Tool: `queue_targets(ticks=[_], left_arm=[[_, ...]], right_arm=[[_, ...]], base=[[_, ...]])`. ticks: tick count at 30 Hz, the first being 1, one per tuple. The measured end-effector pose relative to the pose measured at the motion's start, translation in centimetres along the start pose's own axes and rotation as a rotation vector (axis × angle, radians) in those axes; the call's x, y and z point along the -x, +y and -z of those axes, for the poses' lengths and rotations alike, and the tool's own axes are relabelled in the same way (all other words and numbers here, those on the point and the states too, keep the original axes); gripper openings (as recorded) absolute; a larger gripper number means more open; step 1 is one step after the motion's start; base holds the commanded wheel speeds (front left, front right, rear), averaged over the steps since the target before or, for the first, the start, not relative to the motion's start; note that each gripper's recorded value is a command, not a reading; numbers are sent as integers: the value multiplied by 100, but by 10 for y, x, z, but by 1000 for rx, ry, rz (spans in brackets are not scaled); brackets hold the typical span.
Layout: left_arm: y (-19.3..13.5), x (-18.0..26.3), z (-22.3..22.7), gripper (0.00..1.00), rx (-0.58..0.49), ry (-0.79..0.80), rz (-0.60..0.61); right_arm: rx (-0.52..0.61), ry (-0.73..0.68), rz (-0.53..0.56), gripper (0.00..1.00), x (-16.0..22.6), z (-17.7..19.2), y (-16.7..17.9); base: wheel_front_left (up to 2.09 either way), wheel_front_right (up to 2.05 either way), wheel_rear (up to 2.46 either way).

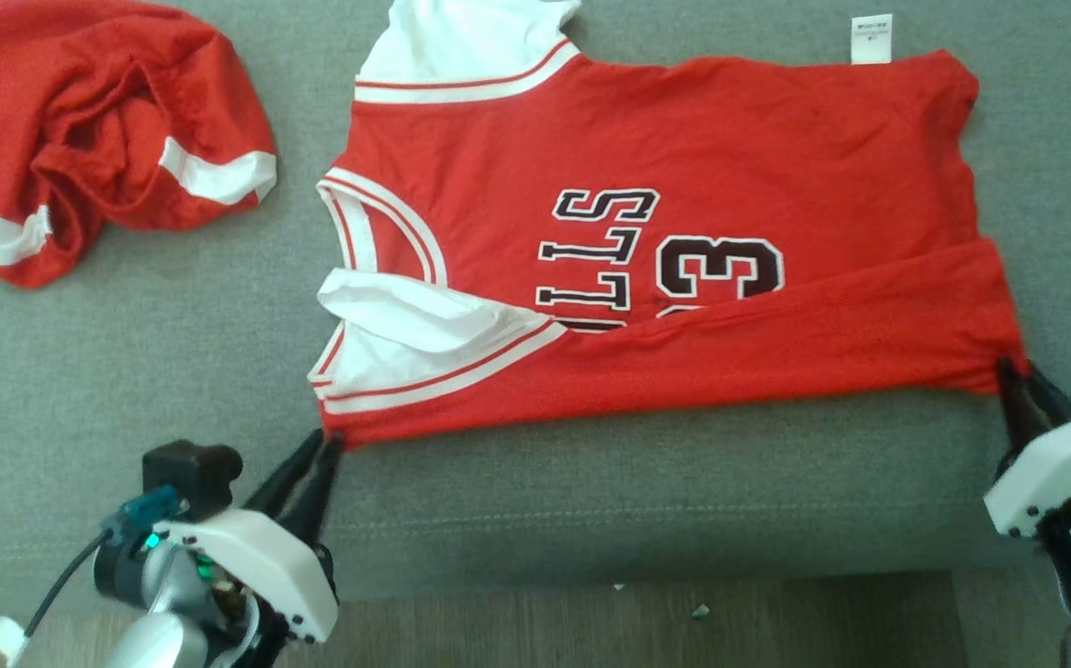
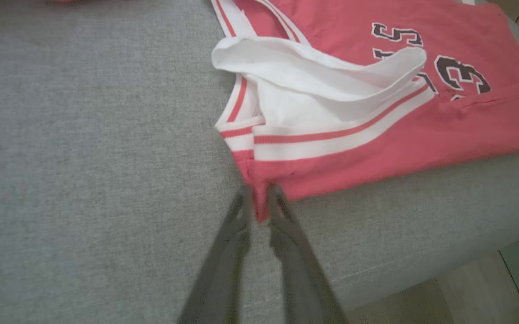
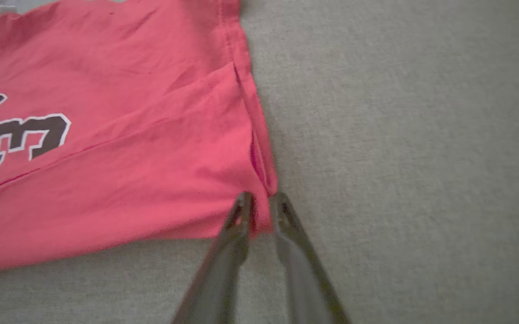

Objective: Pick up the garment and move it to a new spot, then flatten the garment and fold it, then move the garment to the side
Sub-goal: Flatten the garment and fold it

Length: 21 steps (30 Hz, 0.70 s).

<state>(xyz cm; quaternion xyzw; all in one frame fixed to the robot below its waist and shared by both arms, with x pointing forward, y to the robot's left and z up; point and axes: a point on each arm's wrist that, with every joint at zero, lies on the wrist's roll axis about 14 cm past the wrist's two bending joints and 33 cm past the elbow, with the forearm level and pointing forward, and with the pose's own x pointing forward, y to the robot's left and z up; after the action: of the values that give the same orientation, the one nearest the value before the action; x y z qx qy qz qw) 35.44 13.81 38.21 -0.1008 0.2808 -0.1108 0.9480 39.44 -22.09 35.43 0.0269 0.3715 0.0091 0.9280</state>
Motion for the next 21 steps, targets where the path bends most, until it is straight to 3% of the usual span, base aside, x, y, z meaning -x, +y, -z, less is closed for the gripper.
queue_targets(ticks=[4,9,13,17,21], left_arm=[[1,8,3,100,-16,12,-5],[12,10,-20,100,-8,-23,-25],[18,-8,-81,100,-71,-136,-20],[2,-43,-156,100,-123,-231,84],[4,-85,-194,100,-144,-206,116]], right_arm=[[1,-40,34,100,12,-6,-9],[24,-185,52,100,23,-39,-10],[17,-261,-7,100,19,-51,14],[33,-323,-70,100,5,-66,37],[37,-373,-174,100,-9,-81,72]], base=[[0,0,0],[0,0,0],[0,0,0],[0,0,0],[0,0,0]])
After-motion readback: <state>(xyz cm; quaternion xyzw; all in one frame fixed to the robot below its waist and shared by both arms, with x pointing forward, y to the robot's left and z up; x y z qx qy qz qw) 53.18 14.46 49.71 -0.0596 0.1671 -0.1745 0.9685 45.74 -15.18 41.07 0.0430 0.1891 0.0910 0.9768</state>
